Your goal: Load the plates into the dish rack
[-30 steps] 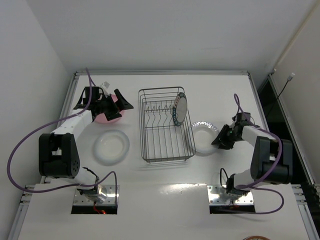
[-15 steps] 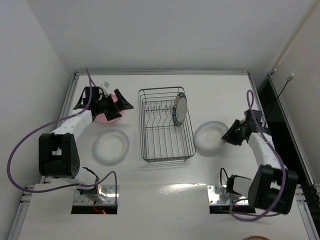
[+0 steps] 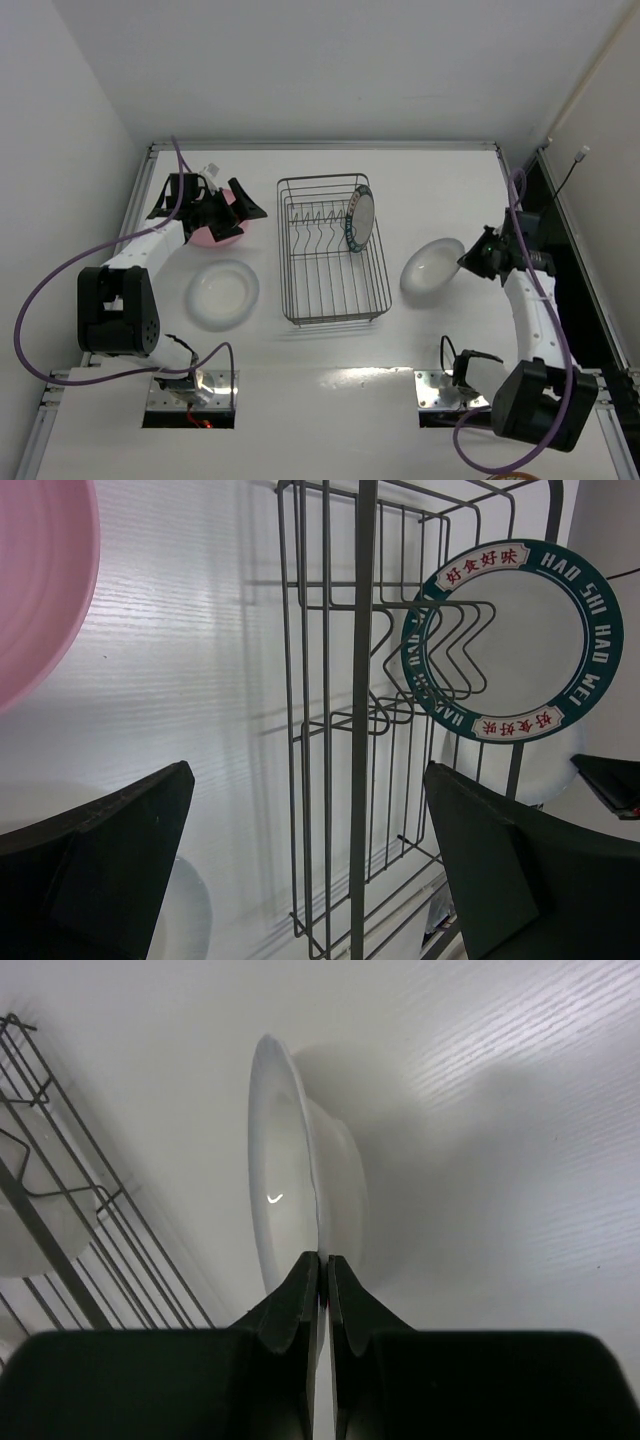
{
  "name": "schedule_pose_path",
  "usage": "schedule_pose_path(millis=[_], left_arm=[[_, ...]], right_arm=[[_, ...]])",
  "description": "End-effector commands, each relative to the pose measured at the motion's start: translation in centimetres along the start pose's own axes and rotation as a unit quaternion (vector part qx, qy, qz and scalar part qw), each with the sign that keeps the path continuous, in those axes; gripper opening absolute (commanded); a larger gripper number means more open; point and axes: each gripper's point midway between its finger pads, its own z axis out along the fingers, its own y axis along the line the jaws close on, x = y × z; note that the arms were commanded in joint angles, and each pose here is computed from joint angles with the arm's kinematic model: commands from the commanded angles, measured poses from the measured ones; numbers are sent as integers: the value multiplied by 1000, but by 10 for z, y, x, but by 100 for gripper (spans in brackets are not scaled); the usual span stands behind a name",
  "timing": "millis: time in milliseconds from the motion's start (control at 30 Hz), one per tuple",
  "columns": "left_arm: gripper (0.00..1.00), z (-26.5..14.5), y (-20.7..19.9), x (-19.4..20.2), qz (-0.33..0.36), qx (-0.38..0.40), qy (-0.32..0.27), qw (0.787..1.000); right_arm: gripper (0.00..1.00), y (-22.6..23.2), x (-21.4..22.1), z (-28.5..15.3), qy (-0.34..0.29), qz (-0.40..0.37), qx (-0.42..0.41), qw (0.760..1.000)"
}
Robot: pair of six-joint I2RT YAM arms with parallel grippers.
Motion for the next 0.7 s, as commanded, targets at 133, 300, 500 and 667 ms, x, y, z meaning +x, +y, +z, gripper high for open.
schedule_pose_path(millis=[133,300,500,667], left_arm=[[100,-2,-5,-7,4,10,-9,1000],[100,-2,-5,-7,4,10,-9,1000],[100,-2,-6,-6,4,14,-6,1000],[100,-2,-6,-6,4,14,-6,1000]], right_arm=[[0,28,-32,-28,-57,-26,-46,997],[0,45,-77,-84,-142,-41,-37,988],[0,98,-110,-142,-209,-76,-118,968],[0,154,-125,-179,-240,-123,-212,939]])
